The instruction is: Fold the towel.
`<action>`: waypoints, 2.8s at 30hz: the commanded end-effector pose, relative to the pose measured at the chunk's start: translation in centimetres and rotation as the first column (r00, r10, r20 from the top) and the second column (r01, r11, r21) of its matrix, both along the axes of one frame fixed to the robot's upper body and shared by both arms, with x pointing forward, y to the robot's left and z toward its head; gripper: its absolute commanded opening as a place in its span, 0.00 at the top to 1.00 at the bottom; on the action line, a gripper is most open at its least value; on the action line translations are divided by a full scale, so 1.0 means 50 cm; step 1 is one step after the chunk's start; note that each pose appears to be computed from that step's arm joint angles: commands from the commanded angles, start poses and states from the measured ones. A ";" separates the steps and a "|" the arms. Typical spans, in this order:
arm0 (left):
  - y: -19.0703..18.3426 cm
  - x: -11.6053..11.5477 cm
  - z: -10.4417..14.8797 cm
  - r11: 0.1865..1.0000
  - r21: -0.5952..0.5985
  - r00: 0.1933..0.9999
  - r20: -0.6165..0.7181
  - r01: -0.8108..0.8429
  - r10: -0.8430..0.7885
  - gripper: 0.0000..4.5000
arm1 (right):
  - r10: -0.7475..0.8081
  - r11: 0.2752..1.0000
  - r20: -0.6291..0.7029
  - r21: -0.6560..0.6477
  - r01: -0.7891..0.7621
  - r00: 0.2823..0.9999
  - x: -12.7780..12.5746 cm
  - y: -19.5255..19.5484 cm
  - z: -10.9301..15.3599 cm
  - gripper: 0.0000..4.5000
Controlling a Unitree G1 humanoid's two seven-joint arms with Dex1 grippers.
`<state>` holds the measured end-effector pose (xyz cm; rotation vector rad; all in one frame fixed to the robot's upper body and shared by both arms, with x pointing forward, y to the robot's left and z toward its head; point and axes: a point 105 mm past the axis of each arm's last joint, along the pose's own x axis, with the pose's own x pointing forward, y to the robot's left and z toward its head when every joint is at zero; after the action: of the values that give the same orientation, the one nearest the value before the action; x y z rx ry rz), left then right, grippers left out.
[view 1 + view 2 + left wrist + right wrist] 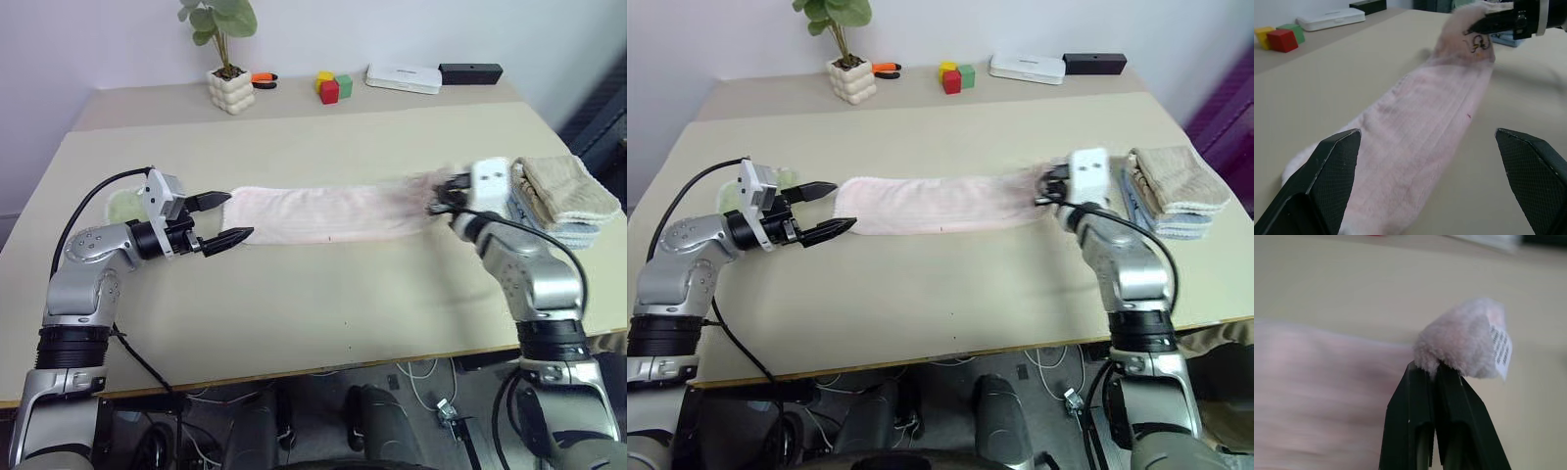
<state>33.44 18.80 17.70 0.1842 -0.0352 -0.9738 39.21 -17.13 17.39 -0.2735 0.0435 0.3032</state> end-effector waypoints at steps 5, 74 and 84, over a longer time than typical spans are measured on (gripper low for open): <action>-0.006 -0.006 0.018 1.000 0.006 0.999 0.051 -0.006 0.006 0.00 | 0.421 0.875 0.061 -0.290 -0.388 0.905 -0.040 0.240 -0.015 0.98; 0.002 -0.088 -0.131 0.824 -0.273 0.771 -0.575 -0.497 0.274 0.00 | 0.354 0.932 0.138 0.037 -0.362 0.925 0.067 0.198 -0.021 0.01; -0.008 -0.035 -0.137 0.578 -0.389 0.602 -0.763 -0.718 0.234 0.00 | 0.482 0.876 0.185 -0.067 -0.478 0.856 0.020 0.154 0.061 0.00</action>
<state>31.37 17.54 10.82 -0.7752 0.2956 -0.3678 40.63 -9.55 18.92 -0.3305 -0.1694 0.7660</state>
